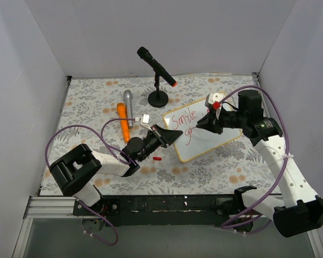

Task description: Write a sentence on the whiteboard

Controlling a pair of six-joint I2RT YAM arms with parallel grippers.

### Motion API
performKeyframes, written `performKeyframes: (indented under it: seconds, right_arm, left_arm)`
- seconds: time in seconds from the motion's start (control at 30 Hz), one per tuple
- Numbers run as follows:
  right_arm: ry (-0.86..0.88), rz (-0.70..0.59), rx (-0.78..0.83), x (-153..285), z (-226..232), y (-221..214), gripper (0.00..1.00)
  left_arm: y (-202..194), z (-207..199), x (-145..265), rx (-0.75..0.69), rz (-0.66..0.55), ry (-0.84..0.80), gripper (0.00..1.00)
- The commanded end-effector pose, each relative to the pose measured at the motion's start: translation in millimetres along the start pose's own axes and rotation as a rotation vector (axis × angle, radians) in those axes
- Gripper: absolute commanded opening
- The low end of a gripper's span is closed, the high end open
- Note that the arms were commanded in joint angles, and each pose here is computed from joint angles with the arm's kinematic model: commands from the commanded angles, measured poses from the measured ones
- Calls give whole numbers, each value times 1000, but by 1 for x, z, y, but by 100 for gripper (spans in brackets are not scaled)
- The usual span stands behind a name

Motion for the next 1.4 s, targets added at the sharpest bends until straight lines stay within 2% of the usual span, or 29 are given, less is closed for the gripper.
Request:
performKeyframes:
  seconds: [0.0, 0.23, 0.57, 1.37]
  right_arm:
    - [61, -106, 87, 17, 15, 28, 1]
    - [12, -70, 64, 22, 17, 14, 1]
    - [72, -123, 43, 19, 19, 16, 1]
    - [-82, -21, -37, 12, -5, 4, 1]
  left_arm:
    - [28, -88, 13, 27, -148, -479, 0]
    - [28, -86, 26, 14, -153, -471, 0]
    - [30, -85, 37, 21, -169, -472, 0]
    - [33, -87, 16, 56, -202, -456, 0]
Point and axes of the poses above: each gripper's point midway between its finger pads, its own x axis back along the fingers, its own z axis along the line the jaws close on, y = z × x, the point moved 9 cm from there along x, back along the fingers, and after that the axes turned 10 degrees about x, right-handed, at the moved point
